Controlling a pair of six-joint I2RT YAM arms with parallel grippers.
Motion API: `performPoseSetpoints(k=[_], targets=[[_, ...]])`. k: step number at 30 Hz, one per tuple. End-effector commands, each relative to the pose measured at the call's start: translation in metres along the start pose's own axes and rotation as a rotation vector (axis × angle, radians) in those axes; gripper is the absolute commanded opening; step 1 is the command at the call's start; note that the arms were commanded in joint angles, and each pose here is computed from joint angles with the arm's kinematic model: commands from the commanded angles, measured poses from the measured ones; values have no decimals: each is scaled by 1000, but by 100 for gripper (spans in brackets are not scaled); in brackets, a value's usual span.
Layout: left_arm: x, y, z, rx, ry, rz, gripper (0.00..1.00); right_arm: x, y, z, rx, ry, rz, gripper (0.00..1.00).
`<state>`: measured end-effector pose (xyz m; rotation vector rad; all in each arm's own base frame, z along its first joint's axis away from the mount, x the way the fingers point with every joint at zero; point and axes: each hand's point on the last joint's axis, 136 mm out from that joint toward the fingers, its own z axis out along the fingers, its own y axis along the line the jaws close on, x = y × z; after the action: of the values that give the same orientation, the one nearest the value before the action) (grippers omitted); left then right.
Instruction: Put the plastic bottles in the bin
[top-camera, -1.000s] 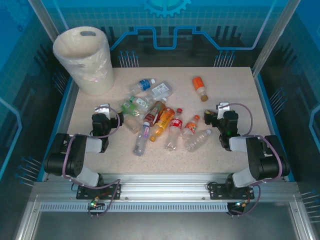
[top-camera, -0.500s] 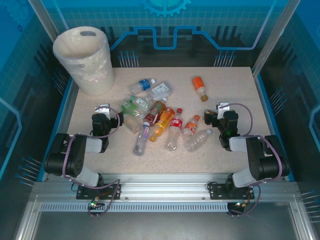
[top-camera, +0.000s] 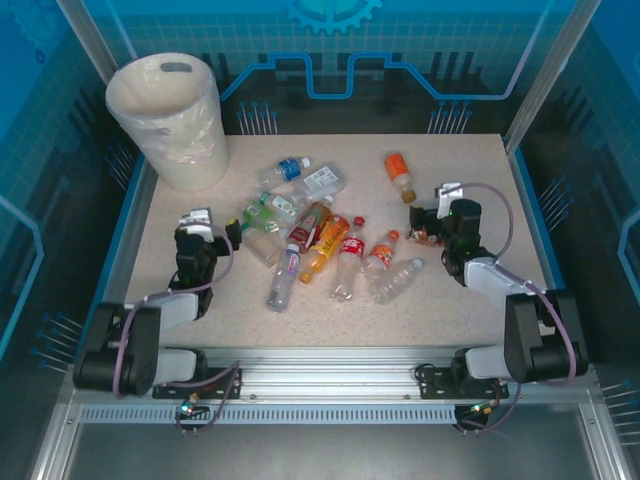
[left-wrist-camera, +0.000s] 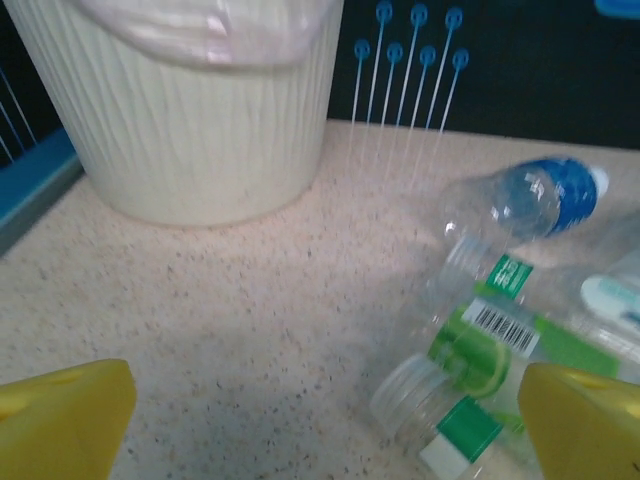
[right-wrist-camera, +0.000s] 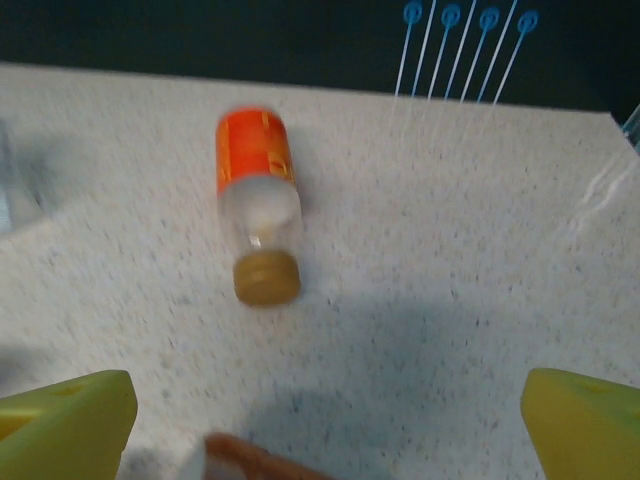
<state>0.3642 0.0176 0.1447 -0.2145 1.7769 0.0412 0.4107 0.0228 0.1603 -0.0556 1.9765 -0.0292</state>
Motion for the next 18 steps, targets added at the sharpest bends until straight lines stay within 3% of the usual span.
performPoseSetpoints(k=[1, 6, 9, 14, 18], targets=[[-22, 4, -6, -59, 21, -86, 99, 7, 10, -11, -22, 136, 80, 100], [-27, -17, -10, -83, 169, -259, 99, 24, -4, -23, 110, 311, 296, 100], [-25, -45, -10, -48, 283, -346, 99, 35, -4, -30, 84, 386, 335, 100], [-20, -85, -11, 45, 439, -449, 99, 45, 7, -38, -127, 452, 27, 100], [-15, -113, -5, 147, 524, -513, 99, 47, -8, -27, -139, 498, -82, 100]])
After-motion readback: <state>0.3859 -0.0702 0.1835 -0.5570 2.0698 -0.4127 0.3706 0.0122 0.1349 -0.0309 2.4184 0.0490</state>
